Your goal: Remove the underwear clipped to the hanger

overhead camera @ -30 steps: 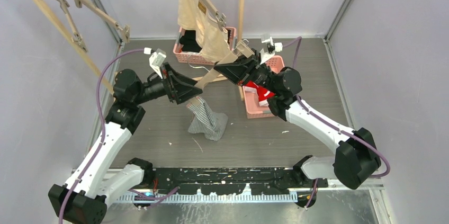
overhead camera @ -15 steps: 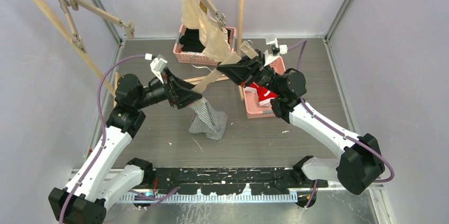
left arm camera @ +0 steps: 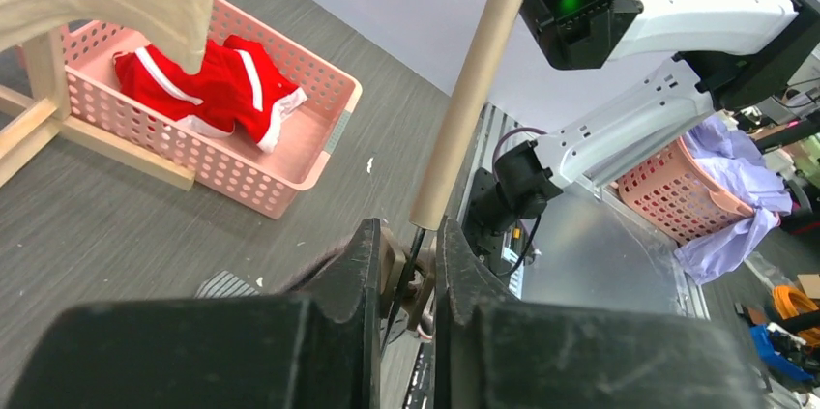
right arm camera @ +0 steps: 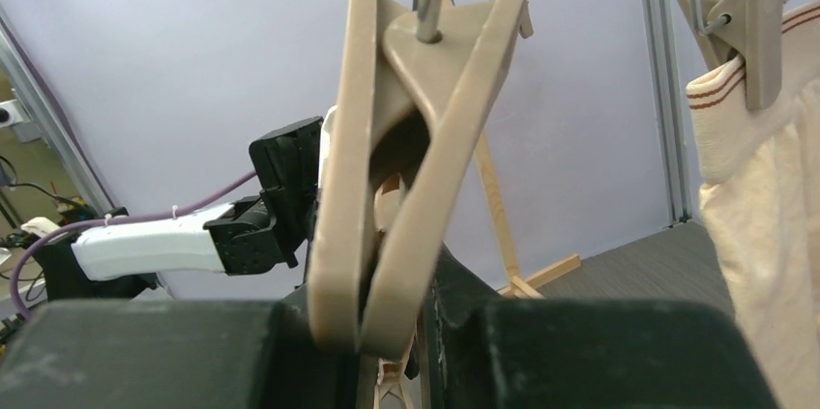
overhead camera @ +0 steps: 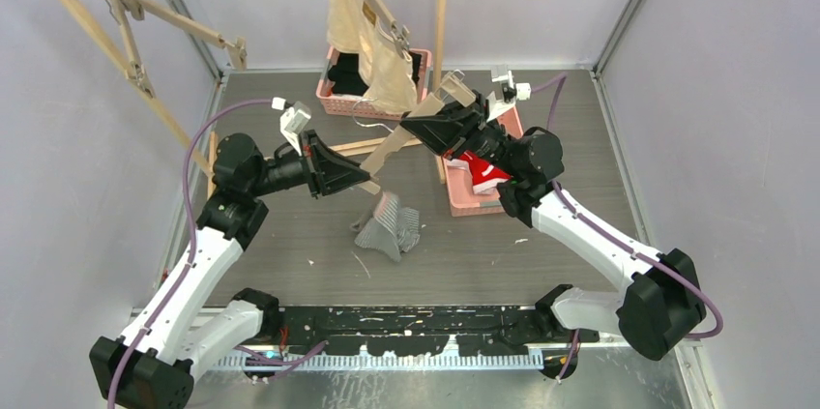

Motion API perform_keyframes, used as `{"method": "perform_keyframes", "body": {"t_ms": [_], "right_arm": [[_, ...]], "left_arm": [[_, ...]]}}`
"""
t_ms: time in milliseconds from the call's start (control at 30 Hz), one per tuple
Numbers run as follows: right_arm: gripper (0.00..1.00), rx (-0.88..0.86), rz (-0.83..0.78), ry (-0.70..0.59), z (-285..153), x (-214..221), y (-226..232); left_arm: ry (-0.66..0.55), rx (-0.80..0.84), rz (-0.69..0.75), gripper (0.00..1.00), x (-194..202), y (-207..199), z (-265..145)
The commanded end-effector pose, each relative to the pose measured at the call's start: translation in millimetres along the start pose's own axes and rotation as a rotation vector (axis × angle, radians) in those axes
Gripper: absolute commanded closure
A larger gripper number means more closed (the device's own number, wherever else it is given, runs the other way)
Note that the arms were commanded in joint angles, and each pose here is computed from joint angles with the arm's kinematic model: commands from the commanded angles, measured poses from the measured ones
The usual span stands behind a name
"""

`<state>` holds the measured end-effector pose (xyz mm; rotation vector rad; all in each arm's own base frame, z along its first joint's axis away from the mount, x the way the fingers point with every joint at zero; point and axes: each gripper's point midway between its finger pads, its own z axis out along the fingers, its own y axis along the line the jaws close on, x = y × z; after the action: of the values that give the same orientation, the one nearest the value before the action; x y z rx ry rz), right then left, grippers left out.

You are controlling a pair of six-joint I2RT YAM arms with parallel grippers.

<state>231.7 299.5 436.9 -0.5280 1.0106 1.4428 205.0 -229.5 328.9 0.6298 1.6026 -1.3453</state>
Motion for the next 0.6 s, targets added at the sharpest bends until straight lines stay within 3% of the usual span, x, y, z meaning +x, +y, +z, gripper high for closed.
{"method": "perform_keyframes", "body": {"t_ms": [0, 100, 133, 200, 267, 367, 567], "right_arm": [[0.99, -0.052, -0.070, -0.084, 4, -28, 20], [0.99, -0.051, -0.065, -0.080, 4, -27, 19], [0.99, -0.054, -0.064, -0.079, 4, -27, 20], [0.99, -0.058, -0.060, -0.075, 4, -26, 21], [0.99, -0.063, -0.057, -0.071, 4, -26, 22], [0.99, -0.067, -0.052, -0.067, 4, -25, 22], [0.99, -0.074, -0.043, -0.064, 5, -24, 23]], "left_arm": [[-0.042, 0.027, 0.047, 0.97, -13, -7, 1], [-0.050, 0.032, 0.059, 0.96, -16, -8, 1], [-0.052, 0.032, 0.061, 0.92, -18, -9, 2], [-0.059, 0.031, 0.060, 0.69, -22, -10, 2], [-0.075, 0.038, 0.069, 0.60, -27, -12, 3], [-0.103, 0.047, 0.084, 0.54, -35, -17, 2], [-0.115, 0.069, 0.105, 0.56, -44, -25, 2]]}}
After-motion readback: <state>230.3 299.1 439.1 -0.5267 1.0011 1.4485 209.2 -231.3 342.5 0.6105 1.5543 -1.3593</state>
